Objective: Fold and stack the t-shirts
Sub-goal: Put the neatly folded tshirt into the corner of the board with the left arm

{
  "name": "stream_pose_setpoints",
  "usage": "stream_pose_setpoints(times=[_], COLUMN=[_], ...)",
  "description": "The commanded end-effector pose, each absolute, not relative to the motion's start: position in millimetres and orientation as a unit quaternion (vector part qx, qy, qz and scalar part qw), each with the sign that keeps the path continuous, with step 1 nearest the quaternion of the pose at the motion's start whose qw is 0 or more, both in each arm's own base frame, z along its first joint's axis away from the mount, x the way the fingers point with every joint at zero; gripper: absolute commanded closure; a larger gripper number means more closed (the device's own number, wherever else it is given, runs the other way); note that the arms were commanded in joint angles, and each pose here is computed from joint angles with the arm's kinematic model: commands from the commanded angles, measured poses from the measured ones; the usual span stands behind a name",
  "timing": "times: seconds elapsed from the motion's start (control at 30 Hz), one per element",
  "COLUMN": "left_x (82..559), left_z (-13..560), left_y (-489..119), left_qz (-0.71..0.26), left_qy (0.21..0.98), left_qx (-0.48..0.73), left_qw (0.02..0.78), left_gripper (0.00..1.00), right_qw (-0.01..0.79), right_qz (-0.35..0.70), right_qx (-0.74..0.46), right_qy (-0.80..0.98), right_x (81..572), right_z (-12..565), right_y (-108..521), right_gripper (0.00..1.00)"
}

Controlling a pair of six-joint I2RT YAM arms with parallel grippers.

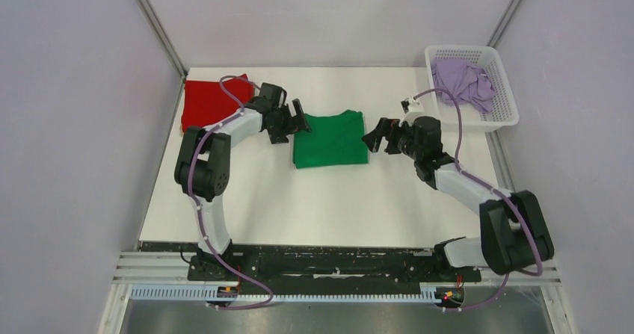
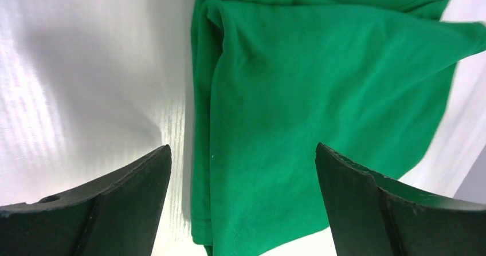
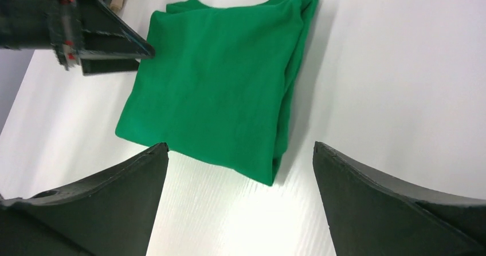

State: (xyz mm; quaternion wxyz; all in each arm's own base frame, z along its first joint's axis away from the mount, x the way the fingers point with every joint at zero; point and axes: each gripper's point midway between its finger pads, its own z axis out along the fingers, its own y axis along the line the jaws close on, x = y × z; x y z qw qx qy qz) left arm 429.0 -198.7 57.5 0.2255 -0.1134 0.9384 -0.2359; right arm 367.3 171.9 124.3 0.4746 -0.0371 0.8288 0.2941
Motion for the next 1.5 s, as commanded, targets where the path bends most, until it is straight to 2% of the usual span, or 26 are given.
stream_pose_setpoints(times=[0.0, 0.13, 0.2, 0.33, 0.4, 0.47, 0.53, 0.57, 0.63, 0.77, 0.9, 1.1, 1.47], left_x=[425, 415, 412, 409, 409, 415, 422, 422, 430, 443, 464, 493, 523], left_z=[39, 22, 16, 4, -2, -3, -3, 2, 19, 48, 89, 142, 223], left_y=[-211, -208, -211, -224, -229, -229, -216, -206, -197, -185, -157, -110, -51], left_qz=[-0.211, -0.17, -0.163, -0.131, -0.103, -0.061, 0.017, 0.068, 0.128, 0.169, 0.253, 0.36, 0.412], left_qy=[0.952, 0.963, 0.965, 0.973, 0.978, 0.981, 0.98, 0.976, 0.964, 0.947, 0.911, 0.857, 0.812], left_qx=[-0.082, -0.08, -0.077, -0.059, -0.047, -0.041, -0.039, -0.034, -0.025, -0.002, 0.027, 0.065, 0.059], left_qw=[0.207, 0.192, 0.189, 0.181, 0.175, 0.181, 0.194, 0.202, 0.23, 0.272, 0.326, 0.362, 0.409], left_gripper=[0.02, 0.12, 0.21, 0.45, 0.53, 0.65, 0.9, 0.98, 0.98, 0.98, 0.98, 0.98, 0.98], right_qw=[0.539, 0.556, 0.567, 0.595, 0.604, 0.609, 0.611, 0.611, 0.611, 0.604, 0.597, 0.59, 0.574], right_qz=[0.239, 0.207, 0.199, 0.178, 0.166, 0.159, 0.156, 0.156, 0.155, 0.151, 0.151, 0.147, 0.149], right_qx=[-0.018, -0.002, 0.001, 0.021, 0.032, 0.035, 0.031, 0.029, 0.026, 0.021, 0.012, 0.009, 0.005], right_qy=[0.807, 0.805, 0.8, 0.784, 0.779, 0.776, 0.776, 0.775, 0.776, 0.782, 0.788, 0.794, 0.805], right_x=[359, 344, 337, 327, 325, 322, 321, 321, 321, 322, 324, 326, 331], right_z=[157, 166, 172, 183, 185, 186, 187, 187, 187, 180, 176, 170, 162], right_y=[141, 122, 116, 100, 93, 89, 88, 88, 88, 89, 92, 92, 96], right_gripper=[0.02, 0.02, 0.02, 0.02, 0.02, 0.02, 0.02, 0.02, 0.02, 0.02, 0.02, 0.02, 0.02])
